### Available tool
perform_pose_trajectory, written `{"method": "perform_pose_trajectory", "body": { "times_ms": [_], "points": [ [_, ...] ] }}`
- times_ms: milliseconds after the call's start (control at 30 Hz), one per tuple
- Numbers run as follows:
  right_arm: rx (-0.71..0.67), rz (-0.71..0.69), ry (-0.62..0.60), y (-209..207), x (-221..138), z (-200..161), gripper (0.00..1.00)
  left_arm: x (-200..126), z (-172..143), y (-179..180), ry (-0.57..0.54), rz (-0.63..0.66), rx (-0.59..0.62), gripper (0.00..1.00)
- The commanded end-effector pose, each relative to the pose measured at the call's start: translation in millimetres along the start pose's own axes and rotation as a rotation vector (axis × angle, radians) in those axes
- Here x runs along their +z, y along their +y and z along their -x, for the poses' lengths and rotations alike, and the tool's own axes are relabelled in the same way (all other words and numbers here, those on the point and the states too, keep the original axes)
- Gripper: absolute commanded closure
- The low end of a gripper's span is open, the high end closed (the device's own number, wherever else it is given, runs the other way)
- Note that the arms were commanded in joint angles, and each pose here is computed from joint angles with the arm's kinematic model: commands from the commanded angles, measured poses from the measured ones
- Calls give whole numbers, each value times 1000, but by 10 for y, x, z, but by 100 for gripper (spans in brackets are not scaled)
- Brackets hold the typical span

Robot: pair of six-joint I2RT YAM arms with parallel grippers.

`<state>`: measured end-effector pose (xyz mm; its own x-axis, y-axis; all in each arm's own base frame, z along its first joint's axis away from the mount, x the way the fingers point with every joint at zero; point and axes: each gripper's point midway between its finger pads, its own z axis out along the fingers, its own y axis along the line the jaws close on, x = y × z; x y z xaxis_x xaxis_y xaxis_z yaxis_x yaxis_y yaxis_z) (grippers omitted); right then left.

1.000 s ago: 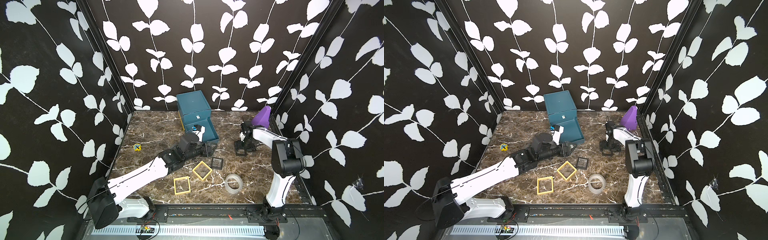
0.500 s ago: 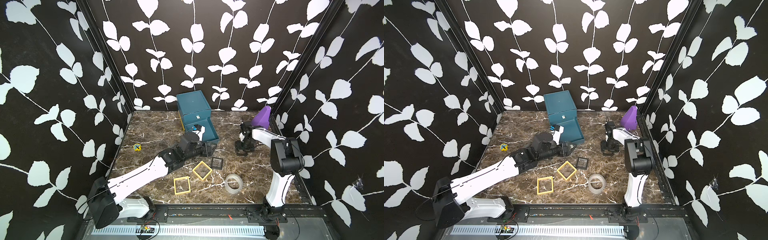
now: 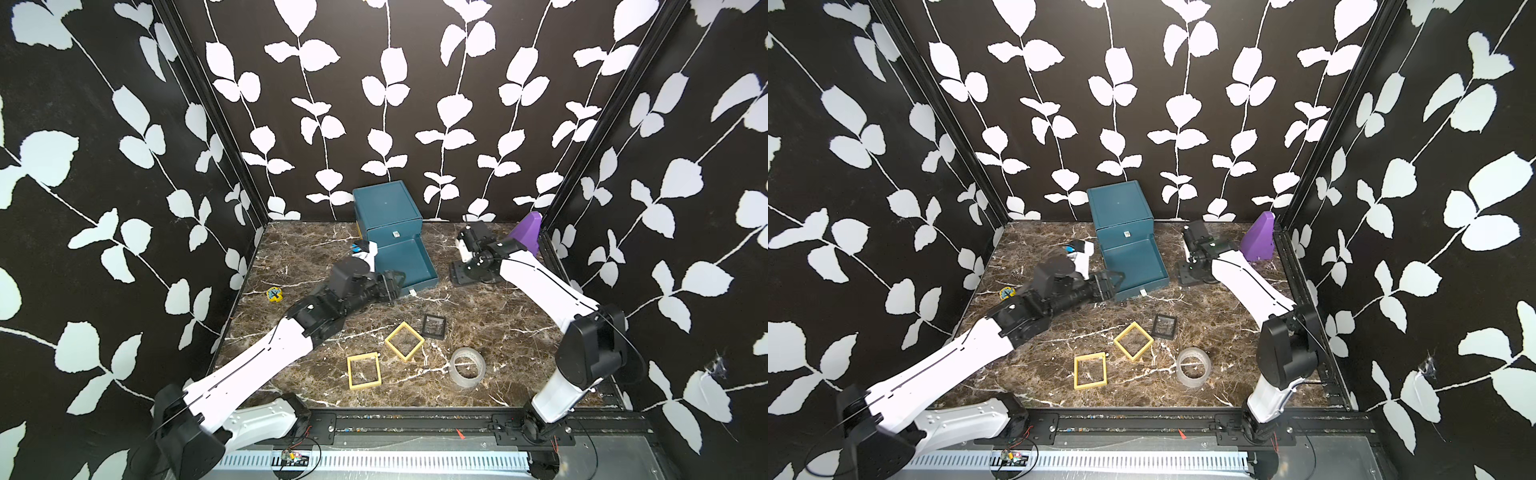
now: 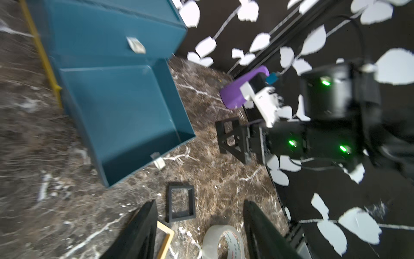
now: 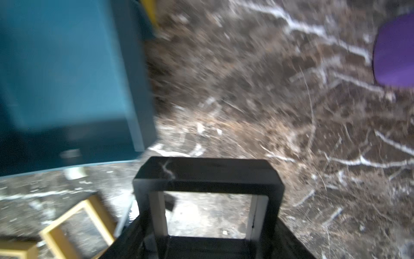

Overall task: Place the brooch boxes into the drawer by color
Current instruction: Pick up the brooch box from the center of the board, then place the brooch box in the drawer.

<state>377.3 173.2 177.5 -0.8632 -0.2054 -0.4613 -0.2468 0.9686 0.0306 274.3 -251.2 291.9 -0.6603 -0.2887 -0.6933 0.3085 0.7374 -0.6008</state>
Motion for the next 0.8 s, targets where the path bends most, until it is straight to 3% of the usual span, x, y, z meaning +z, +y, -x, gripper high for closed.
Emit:
{"method": "perform_pose_trajectory", "body": {
  "times_ms": [0, 333, 767],
  "points": [
    [13, 12, -24, 183, -155, 107, 46, -86, -56, 289, 4, 93, -20, 41],
    [-43, 91, -33, 855, 29, 368, 46, -180, 24, 436, -25, 132, -58, 41],
    [-75, 11, 28, 1005, 479, 533, 45, -209, 23, 391, -20, 110, -60, 41]
  ]
}}
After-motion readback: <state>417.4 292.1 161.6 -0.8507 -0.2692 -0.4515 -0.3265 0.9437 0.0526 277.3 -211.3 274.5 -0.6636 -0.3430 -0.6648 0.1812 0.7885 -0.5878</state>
